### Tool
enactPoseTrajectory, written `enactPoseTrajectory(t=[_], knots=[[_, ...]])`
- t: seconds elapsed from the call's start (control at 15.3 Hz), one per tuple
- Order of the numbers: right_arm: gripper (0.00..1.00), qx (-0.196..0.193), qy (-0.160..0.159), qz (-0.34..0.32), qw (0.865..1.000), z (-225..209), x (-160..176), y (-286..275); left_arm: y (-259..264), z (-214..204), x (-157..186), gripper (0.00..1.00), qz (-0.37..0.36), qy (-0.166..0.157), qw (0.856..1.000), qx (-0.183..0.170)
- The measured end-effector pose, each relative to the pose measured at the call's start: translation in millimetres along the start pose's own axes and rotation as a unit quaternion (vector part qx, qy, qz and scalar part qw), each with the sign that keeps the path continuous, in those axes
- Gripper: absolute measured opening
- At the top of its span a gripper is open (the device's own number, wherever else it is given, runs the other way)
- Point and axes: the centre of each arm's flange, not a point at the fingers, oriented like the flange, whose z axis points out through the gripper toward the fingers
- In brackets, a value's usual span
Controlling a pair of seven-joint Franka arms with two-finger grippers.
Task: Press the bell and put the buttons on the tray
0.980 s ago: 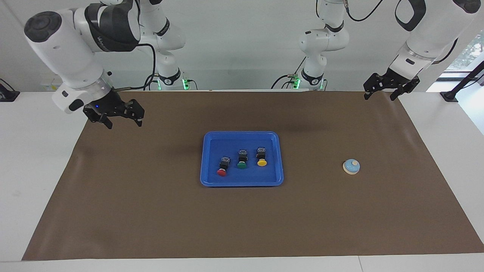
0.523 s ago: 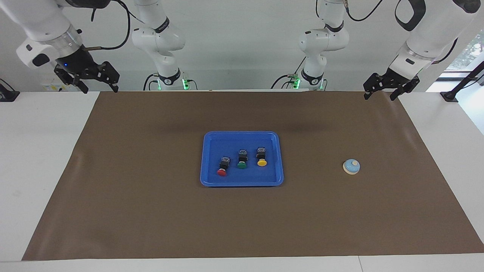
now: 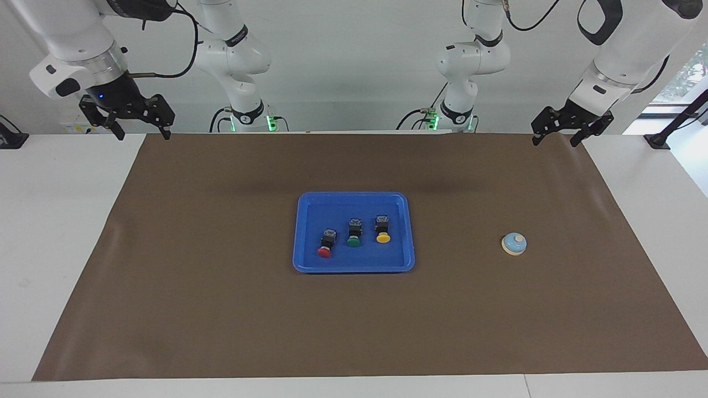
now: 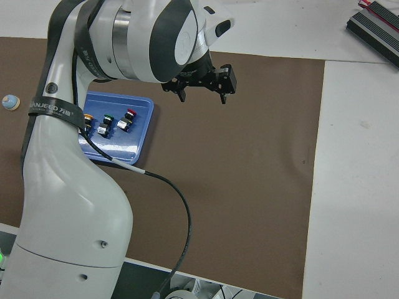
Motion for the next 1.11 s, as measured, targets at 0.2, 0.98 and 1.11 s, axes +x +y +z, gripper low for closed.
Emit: enactPoseTrajectory(t=[0.2, 0.98, 1.11], knots=[[1.00, 0.000, 0.001, 0.001, 1.000, -0.9, -0.7, 0.7, 0.0, 0.0, 0.0, 1.00, 0.000, 0.000, 1.000, 0.000], [1.00, 0.013, 0.001, 0.000, 1.000, -7.7, -4.5, -2.2, 0.0, 0.0, 0.0, 1.00, 0.000, 0.000, 1.000, 0.000], [1.00, 0.015, 0.000, -0.001, 1.000, -7.7, -4.5, -2.8, 0.0, 0.0, 0.0, 1.00, 0.000, 0.000, 1.000, 0.000]])
